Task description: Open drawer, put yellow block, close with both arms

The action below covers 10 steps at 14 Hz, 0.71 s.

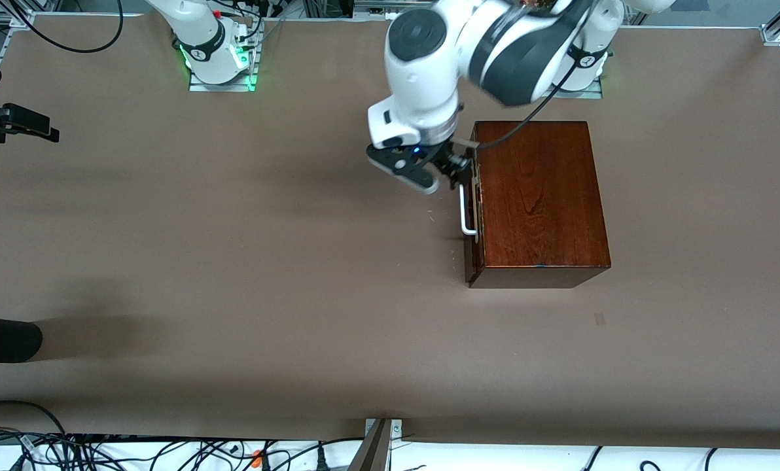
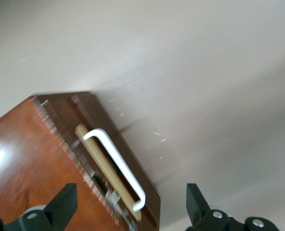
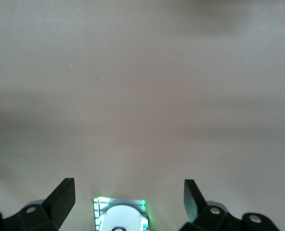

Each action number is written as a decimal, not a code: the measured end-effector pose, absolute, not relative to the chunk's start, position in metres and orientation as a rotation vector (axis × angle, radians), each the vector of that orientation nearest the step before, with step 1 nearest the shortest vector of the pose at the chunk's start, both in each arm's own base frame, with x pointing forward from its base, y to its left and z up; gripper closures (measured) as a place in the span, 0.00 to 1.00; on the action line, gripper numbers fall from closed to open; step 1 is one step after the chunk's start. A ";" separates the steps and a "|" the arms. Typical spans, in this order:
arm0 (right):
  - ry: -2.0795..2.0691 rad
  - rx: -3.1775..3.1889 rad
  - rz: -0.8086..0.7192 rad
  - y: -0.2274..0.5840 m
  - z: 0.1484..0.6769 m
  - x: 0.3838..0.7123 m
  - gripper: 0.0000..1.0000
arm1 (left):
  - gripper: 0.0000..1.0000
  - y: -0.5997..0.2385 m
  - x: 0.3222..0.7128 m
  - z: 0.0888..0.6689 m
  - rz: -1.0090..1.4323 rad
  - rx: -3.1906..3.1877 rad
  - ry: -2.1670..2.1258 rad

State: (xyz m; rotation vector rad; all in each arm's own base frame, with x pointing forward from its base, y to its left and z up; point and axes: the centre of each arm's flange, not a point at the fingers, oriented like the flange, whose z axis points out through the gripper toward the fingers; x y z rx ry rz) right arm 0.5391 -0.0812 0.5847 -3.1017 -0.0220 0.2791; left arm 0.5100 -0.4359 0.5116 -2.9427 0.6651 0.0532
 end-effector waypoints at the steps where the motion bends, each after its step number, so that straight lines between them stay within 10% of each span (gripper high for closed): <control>1: -0.022 -3.108 0.248 -0.082 0.586 0.541 0.00 | 0.00 -0.421 0.513 0.526 0.057 -2.955 0.572; 10: -0.058 -3.125 0.142 -0.070 0.591 0.551 0.00 | 0.00 -0.126 0.594 0.603 0.193 -3.136 0.111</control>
